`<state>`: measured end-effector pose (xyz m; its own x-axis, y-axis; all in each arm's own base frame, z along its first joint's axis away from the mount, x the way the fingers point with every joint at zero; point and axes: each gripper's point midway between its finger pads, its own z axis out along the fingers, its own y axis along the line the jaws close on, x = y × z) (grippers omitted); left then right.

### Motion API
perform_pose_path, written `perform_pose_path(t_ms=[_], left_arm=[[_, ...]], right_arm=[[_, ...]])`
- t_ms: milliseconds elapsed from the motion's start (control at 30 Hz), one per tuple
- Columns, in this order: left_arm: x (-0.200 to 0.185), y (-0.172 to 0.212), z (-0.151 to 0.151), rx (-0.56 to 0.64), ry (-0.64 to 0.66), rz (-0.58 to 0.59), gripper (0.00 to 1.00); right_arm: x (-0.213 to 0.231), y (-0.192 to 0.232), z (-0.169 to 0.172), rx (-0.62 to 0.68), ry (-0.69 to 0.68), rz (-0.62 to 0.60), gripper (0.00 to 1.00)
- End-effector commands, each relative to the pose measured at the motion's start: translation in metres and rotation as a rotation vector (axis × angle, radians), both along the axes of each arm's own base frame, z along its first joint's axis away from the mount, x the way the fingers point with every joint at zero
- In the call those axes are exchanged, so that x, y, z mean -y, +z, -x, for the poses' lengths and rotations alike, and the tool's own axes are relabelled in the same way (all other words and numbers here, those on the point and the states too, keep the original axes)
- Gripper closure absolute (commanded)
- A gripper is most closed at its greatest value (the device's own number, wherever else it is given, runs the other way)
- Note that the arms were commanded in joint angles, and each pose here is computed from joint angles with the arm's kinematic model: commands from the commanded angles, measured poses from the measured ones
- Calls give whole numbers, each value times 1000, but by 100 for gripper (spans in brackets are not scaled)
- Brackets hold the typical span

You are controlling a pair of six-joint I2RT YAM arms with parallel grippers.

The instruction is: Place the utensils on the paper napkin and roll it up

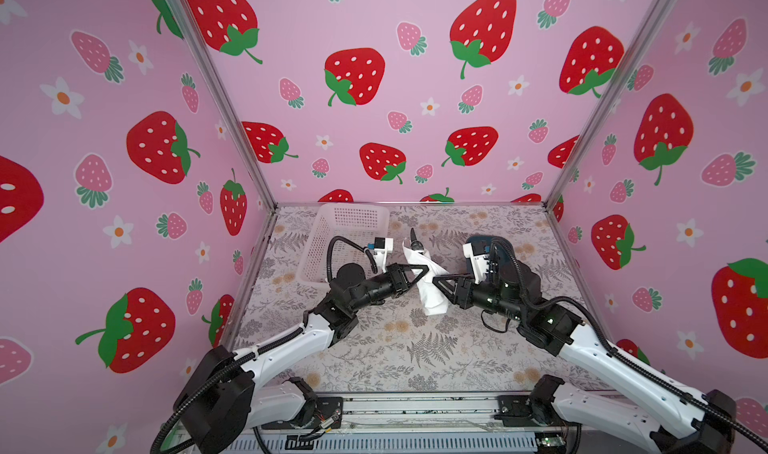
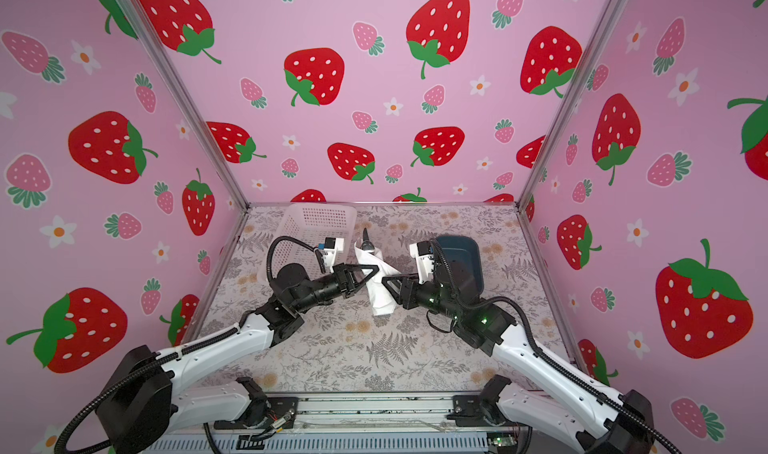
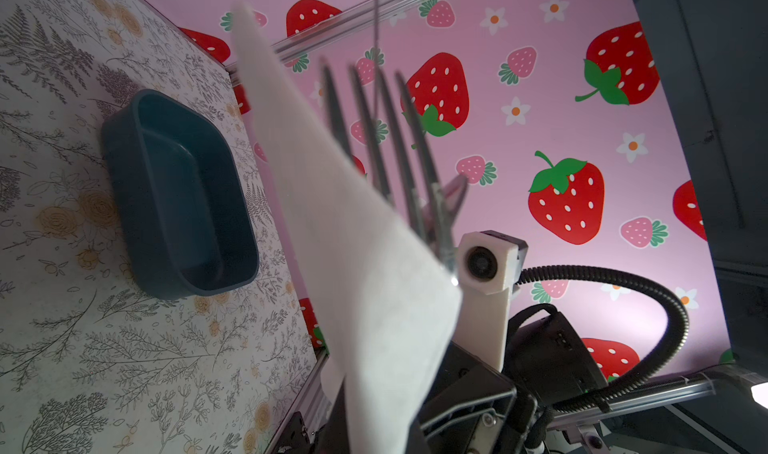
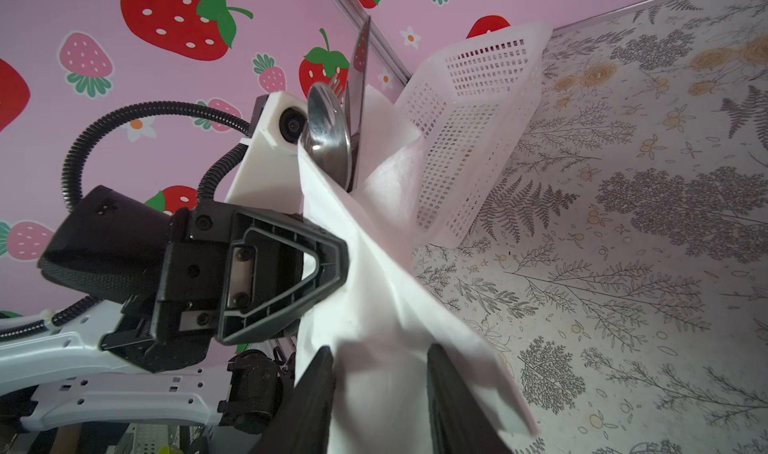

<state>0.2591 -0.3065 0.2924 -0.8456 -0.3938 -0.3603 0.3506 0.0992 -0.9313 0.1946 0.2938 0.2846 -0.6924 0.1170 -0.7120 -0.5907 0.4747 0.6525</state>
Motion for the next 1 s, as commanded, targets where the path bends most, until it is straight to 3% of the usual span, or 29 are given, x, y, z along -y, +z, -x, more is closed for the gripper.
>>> perform_pose_path(t_ms=[0, 633, 967], left_arm=[[-3, 31, 6, 75, -18, 71, 88], [-4, 29, 10, 73, -32, 62, 89], [-2, 31, 10, 81, -37, 60, 89]], right_arm=[[-8, 8, 7, 5, 57, -49, 56], [5, 34, -25, -7, -96, -119, 51], [-11, 25, -16, -83, 17, -161, 50]])
